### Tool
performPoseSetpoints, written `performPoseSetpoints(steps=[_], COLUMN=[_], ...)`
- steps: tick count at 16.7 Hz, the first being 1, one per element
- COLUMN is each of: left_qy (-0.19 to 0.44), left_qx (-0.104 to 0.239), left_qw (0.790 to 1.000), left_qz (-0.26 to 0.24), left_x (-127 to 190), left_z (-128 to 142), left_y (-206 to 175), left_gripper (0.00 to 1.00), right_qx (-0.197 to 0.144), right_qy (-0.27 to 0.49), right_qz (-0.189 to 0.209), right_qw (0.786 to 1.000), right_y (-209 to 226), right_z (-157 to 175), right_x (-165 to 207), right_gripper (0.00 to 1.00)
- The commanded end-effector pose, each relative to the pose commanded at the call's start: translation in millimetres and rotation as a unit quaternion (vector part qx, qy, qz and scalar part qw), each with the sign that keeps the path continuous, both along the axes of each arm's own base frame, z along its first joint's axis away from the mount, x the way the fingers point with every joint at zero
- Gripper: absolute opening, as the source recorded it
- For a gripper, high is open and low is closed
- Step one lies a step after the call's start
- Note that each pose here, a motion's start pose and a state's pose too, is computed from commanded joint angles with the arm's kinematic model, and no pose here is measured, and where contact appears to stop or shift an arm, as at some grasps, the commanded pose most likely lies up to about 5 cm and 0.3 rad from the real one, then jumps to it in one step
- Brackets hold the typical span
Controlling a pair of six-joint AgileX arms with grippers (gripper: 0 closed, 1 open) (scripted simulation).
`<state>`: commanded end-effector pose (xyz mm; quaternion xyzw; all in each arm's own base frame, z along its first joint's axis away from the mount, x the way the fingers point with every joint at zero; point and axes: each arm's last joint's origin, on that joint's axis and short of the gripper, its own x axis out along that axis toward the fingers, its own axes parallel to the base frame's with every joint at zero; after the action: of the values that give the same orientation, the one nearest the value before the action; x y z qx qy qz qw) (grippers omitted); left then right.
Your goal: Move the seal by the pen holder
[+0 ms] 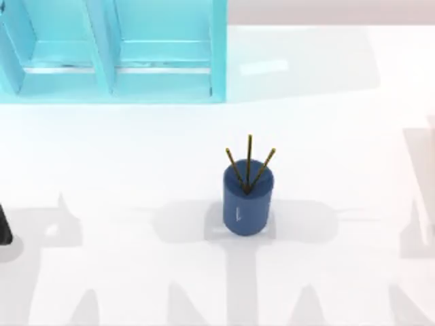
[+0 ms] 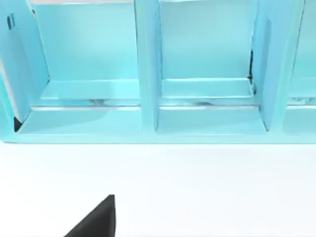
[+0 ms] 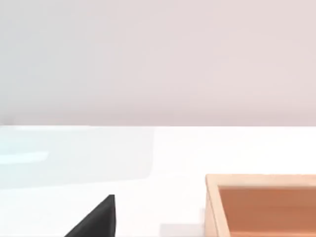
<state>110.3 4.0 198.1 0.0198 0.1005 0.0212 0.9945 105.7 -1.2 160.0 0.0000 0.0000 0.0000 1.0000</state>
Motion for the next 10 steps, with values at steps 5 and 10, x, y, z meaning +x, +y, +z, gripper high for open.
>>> performPoseSetpoints(steps=[5, 10], left_qy=[0.219, 0.464], left_qx=[0.015, 0.004], left_qw=[0.976, 0.886], left_qz=[0.015, 0.010], left_x=[38.5, 107.7], left_z=[45.9, 54.4], left_y=[11.8, 34.6], left_gripper=[1.00, 1.00], right_qx=[0.000, 0.000], right_qy=[0.000, 0.000], right_qz=[0.000, 0.000], right_qw=[1.000, 1.000], right_y=[0.0, 0.0], right_z=[0.0, 0.0], right_x=[0.0, 0.0], right_gripper=[1.00, 1.00])
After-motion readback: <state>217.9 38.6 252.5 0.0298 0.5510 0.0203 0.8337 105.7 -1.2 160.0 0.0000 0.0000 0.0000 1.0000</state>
